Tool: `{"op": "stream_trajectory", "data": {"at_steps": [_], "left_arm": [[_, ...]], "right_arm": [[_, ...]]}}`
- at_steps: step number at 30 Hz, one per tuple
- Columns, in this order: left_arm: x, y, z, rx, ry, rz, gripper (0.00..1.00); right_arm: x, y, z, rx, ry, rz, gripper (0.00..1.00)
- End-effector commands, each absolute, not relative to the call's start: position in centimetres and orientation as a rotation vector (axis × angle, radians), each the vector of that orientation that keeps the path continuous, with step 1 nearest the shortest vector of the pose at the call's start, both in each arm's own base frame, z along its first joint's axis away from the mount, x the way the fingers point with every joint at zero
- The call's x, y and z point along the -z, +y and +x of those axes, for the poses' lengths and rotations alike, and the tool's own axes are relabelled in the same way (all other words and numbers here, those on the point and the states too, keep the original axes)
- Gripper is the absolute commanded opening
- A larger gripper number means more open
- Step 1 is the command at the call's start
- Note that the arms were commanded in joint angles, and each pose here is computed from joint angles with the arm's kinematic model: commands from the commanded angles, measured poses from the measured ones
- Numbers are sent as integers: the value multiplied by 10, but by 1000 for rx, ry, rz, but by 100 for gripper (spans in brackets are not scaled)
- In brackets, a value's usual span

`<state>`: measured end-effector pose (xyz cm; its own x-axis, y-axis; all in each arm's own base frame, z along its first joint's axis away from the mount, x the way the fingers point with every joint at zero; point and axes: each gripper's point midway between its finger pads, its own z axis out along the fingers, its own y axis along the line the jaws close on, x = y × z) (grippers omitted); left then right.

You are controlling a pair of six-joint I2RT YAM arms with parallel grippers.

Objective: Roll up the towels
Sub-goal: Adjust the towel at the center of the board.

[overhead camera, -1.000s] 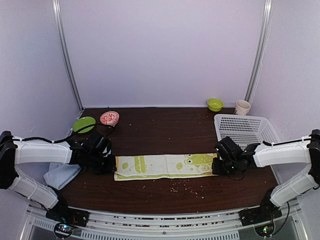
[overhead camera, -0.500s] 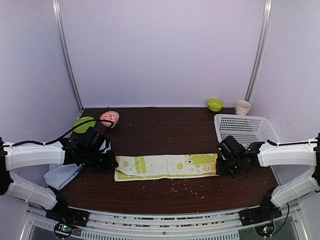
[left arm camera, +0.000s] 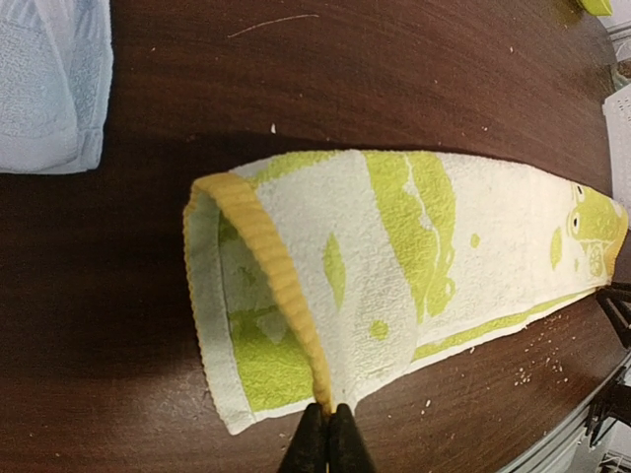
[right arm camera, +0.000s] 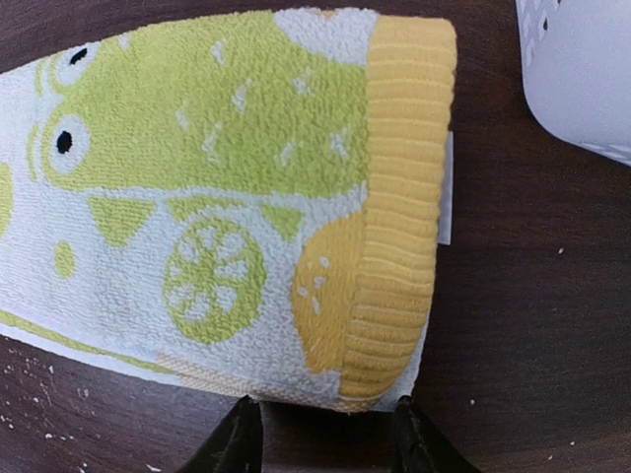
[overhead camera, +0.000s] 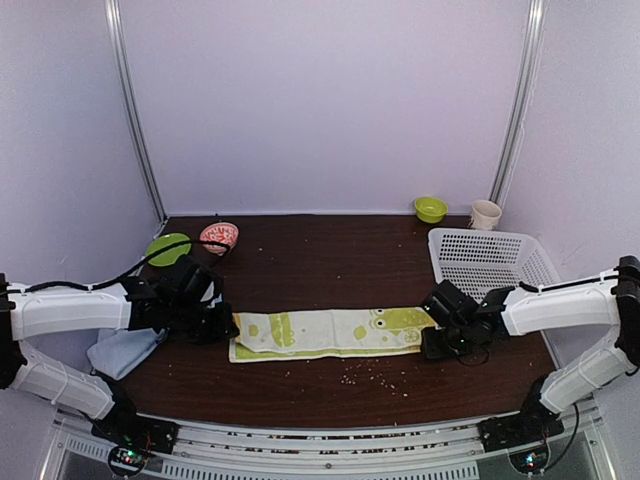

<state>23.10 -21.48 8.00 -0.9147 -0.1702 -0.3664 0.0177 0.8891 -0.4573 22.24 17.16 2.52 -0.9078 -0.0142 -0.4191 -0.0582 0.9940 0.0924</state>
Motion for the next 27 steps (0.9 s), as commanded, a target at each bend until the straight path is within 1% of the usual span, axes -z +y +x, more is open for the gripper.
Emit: {"op": "stream_trajectory", "data": {"at_steps": [1, 6, 8, 14, 17, 21, 27], "left_arm": [[-77, -216, 230, 653, 2654, -108, 0], [-76, -214, 228, 652, 2653, -109, 0], [-76, -214, 228, 651, 2651, -107, 0], [-76, -212, 228, 640, 2650, -109, 0], [-76, -212, 228, 639, 2650, -108, 0], [-77, -212, 228, 643, 2648, -110, 0], [-77, -213, 229, 645, 2646, -113, 0]], "right_arm": [[-30, 172, 236, -100, 2662, -10, 45], [-27, 171, 241, -69, 2652, 11, 39], [-29, 170, 241, -68, 2644, 18, 38], [-43, 166, 242, -66, 2610, 0, 46], [-48, 164, 243, -60, 2595, -5, 46], [-53, 169, 244, -124, 2575, 16, 47], [-53, 172, 252, -183, 2563, 165, 46]]}}
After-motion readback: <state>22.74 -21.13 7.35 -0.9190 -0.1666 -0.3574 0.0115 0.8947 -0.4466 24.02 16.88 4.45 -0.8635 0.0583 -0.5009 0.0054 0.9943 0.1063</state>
